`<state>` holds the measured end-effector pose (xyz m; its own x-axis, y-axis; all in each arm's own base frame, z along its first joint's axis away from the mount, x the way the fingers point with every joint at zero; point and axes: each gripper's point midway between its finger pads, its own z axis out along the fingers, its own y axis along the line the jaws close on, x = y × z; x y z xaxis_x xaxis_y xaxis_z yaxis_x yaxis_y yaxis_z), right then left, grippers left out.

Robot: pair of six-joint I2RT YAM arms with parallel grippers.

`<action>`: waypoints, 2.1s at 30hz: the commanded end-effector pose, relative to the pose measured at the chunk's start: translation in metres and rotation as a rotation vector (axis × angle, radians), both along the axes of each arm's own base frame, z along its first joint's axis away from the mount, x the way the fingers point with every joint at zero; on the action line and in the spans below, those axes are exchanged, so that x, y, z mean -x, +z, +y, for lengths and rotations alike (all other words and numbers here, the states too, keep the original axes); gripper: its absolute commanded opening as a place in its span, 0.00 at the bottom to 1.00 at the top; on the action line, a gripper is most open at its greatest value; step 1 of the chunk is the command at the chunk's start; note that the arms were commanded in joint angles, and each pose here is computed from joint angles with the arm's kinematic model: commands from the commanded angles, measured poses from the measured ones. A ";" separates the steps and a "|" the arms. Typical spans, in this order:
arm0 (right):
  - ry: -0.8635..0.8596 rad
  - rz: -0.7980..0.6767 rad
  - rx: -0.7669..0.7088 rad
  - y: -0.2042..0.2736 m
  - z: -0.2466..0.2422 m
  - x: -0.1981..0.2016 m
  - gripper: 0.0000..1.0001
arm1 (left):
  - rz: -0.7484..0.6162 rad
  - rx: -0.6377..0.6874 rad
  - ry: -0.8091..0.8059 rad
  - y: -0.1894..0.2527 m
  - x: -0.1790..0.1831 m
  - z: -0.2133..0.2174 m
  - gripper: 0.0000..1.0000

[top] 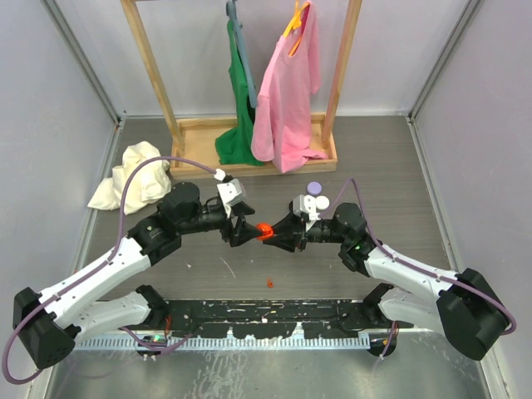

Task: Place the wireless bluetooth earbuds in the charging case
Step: Open the charging case, then pick up the earbud from the center of the board.

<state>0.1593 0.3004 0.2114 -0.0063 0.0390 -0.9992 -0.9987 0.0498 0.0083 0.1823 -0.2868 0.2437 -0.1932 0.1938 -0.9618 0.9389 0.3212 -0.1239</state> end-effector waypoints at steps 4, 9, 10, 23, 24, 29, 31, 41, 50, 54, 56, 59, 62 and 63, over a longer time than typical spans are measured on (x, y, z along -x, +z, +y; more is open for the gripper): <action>0.027 -0.062 -0.026 0.007 -0.001 0.005 0.01 | -0.066 0.061 0.097 0.041 -0.016 0.005 0.66; 0.004 -0.063 -0.026 0.007 -0.002 0.002 0.01 | -0.045 0.063 0.094 0.041 -0.016 0.002 0.68; -0.010 -0.061 -0.025 0.006 -0.002 0.000 0.01 | -0.042 0.061 0.090 0.040 -0.015 0.002 0.68; -0.513 -0.050 -0.030 -0.004 -0.041 -0.072 0.01 | 0.235 0.020 0.240 0.000 -0.006 0.013 0.72; -0.559 -0.048 -0.031 -0.006 -0.047 -0.077 0.01 | 0.252 0.011 0.244 -0.007 -0.003 0.012 0.72; -0.737 -0.046 -0.059 -0.010 -0.073 -0.093 0.01 | 0.315 -0.088 0.312 -0.049 0.011 0.001 0.70; -0.798 -0.050 -0.072 -0.011 -0.084 -0.097 0.01 | 0.330 -0.131 0.325 -0.063 0.020 -0.008 0.70; -0.956 -0.048 -0.114 -0.012 -0.111 -0.107 0.01 | 0.315 -0.332 0.412 -0.124 0.057 -0.038 0.68; -1.010 -0.041 -0.131 -0.014 -0.121 -0.110 0.01 | 0.311 -0.526 0.485 -0.184 0.084 -0.050 0.66; -1.011 -0.038 -0.131 -0.015 -0.121 -0.110 0.01 | 0.297 -0.578 0.524 -0.200 0.082 -0.048 0.62; -1.012 -0.039 -0.133 -0.014 -0.121 -0.110 0.01 | 0.291 -0.593 0.536 -0.205 0.081 -0.046 0.59; -1.014 -0.037 -0.132 -0.015 -0.121 -0.110 0.01 | 0.290 -0.609 0.543 -0.210 0.081 -0.045 0.54; -1.011 -0.036 -0.137 -0.013 -0.121 -0.110 0.01 | 0.272 -0.641 0.569 -0.215 0.078 -0.036 0.45; -1.010 -0.035 -0.136 -0.014 -0.121 -0.110 0.01 | 0.261 -0.653 0.581 -0.216 0.076 -0.032 0.44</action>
